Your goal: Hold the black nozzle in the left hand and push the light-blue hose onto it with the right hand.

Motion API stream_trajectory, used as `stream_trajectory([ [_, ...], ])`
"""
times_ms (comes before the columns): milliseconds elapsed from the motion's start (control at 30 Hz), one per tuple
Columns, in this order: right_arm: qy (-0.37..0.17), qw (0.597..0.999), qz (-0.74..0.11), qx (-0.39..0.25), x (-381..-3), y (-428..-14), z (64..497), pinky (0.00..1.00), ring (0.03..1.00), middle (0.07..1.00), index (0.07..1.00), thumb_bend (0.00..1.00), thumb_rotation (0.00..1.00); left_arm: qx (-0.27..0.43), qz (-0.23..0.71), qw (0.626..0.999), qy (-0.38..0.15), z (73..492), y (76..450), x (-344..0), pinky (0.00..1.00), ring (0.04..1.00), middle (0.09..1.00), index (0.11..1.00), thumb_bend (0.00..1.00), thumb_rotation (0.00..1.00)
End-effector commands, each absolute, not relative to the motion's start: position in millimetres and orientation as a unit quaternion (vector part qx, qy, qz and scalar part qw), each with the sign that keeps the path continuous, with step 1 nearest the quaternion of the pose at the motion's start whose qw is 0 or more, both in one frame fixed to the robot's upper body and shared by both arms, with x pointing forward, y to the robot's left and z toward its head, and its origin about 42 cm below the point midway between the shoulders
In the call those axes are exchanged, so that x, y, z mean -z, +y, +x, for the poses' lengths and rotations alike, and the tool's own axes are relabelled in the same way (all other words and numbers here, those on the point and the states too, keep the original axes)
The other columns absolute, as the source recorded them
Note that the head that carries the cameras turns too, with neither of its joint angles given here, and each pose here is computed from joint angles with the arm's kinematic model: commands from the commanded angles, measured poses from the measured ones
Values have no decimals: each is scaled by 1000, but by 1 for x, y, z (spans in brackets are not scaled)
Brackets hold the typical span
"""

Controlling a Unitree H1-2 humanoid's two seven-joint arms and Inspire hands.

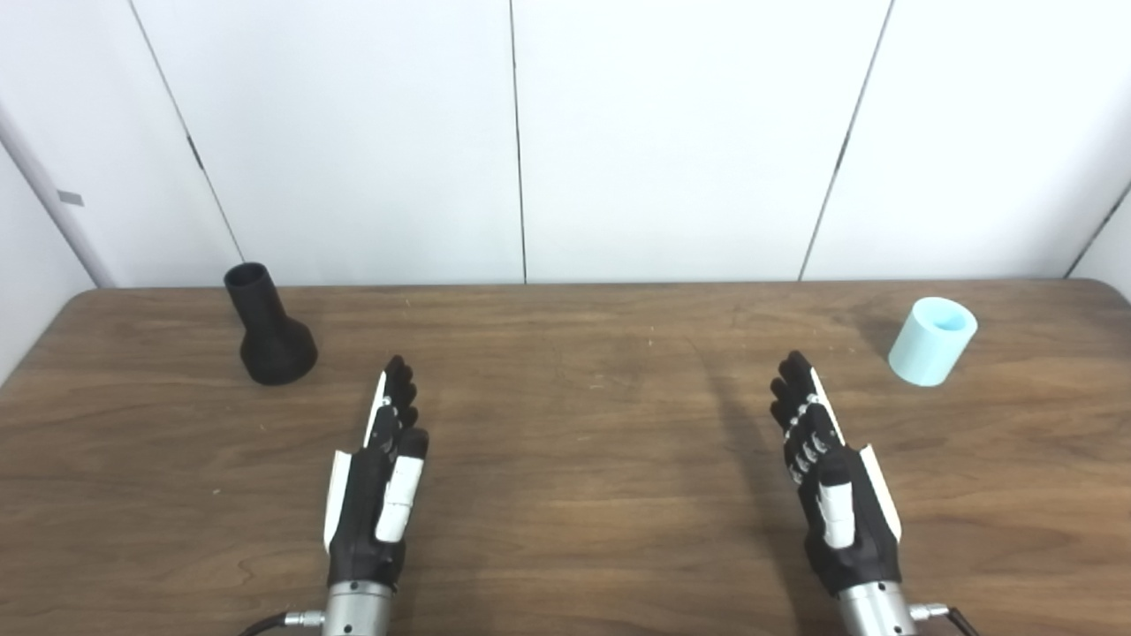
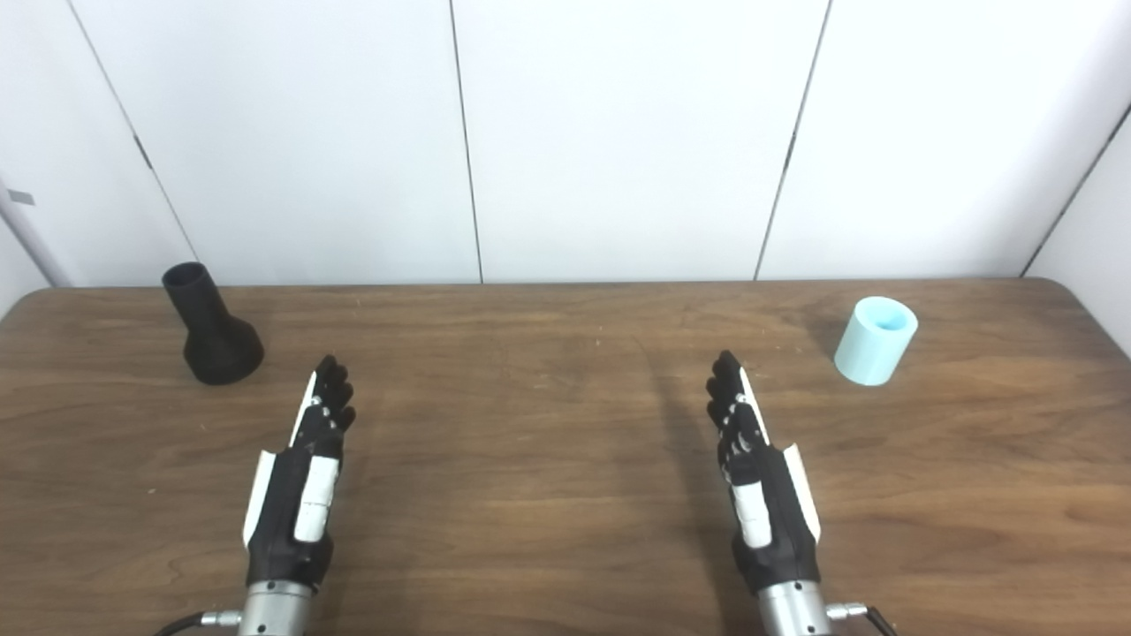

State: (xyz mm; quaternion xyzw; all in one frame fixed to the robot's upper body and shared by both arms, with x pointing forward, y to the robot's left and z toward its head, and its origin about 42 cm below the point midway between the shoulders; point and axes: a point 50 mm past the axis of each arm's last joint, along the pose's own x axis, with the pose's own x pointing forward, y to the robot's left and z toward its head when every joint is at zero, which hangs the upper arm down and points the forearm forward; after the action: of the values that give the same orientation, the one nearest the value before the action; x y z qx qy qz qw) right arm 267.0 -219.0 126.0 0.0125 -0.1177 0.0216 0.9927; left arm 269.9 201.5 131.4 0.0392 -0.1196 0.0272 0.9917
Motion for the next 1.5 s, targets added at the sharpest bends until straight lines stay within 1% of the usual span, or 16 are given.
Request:
stream_trajectory([
  [0,-82,996,8,-18,-105,-227,257,1000,1000,1000,1000,738,972,-26,37,993,-106,265,200,-120,1000,1000,1000,1000,811,925],
  [733,-83,996,7,-19,-103,-229,258,1000,1000,1000,1000,739,971,-26,38,993,-105,265,198,-118,1000,1000,1000,1000,802,926],
  [1000,-81,997,7,-18,-94,-248,257,1000,1000,1000,1000,735,975,-24,36,994,-103,266,179,-110,1000,1000,1000,1000,810,920],
  [1100,-82,996,11,-18,-87,-253,257,1000,1000,1000,1000,731,963,-27,33,994,-104,266,174,-105,1000,1000,1000,1000,769,913],
  [1200,-84,996,15,-19,-82,-255,258,1000,1000,1000,1000,739,955,-31,29,994,-104,267,169,-99,1000,1000,1000,1000,757,907],
  [1300,-86,996,24,-21,-75,-258,259,1000,1000,1000,1000,710,955,-37,30,993,-105,268,166,-93,1000,1000,1000,1000,762,900],
  [1467,-88,995,27,-23,-69,-257,261,1000,1000,1000,1000,694,958,-42,33,993,-106,269,166,-86,1000,1000,1000,1000,765,898],
])
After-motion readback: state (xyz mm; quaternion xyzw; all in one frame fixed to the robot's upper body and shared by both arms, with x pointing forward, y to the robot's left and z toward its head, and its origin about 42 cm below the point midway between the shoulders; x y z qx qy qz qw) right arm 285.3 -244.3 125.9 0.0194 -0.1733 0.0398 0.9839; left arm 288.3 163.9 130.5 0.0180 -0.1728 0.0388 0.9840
